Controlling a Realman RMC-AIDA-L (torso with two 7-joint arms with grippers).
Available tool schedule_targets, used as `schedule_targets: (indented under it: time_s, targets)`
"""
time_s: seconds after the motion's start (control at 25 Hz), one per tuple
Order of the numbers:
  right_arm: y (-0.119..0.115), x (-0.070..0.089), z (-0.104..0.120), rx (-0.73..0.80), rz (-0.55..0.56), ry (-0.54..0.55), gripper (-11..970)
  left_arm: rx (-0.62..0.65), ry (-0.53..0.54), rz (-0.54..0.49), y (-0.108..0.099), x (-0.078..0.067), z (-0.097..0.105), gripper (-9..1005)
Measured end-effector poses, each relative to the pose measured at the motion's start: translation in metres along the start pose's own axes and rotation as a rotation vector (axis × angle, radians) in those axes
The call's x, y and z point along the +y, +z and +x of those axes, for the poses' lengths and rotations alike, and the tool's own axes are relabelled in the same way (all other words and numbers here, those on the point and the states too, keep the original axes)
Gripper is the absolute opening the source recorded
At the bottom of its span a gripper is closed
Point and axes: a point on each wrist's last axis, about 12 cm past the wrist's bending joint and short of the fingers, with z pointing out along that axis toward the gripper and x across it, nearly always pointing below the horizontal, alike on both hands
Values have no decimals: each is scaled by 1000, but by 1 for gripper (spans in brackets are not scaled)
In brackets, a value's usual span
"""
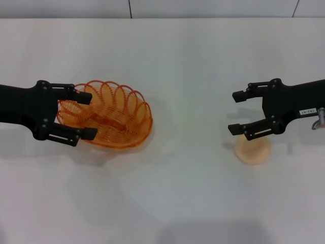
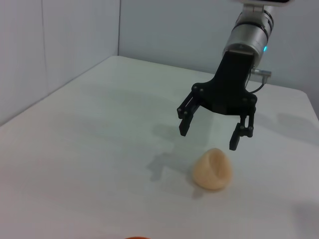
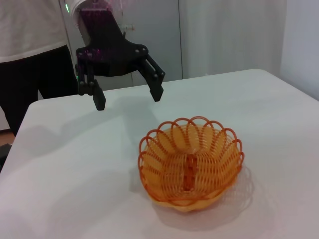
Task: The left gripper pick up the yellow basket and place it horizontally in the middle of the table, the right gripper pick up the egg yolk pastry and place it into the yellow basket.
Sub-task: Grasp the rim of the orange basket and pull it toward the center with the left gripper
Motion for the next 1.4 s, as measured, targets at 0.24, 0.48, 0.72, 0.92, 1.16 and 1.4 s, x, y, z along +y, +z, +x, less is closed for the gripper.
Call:
schedule_targets:
  time_s: [0.24,0.48,0.72,0.92,1.16,1.4]
  targets:
    - [0,0,0,1,3,-4,841,-1,-8,-2,1,0,0,878]
    - [0,0,1,1,2,-8,842,3,-8,-9,1,1,0,870]
    - [0,0,1,2,7,-8,841,3,-8,-9,2,1,0,863]
    - [1,-1,0,1,14,-10,841,1,-36,-11,2,2,-2,856]
    - [1,-1,-1,-1,16,-10,841,33,-202,-57,6,8,-14,848]
    - [-2,-1,3,3,32,-12,842,72,-397,-75,5,7,-32,840]
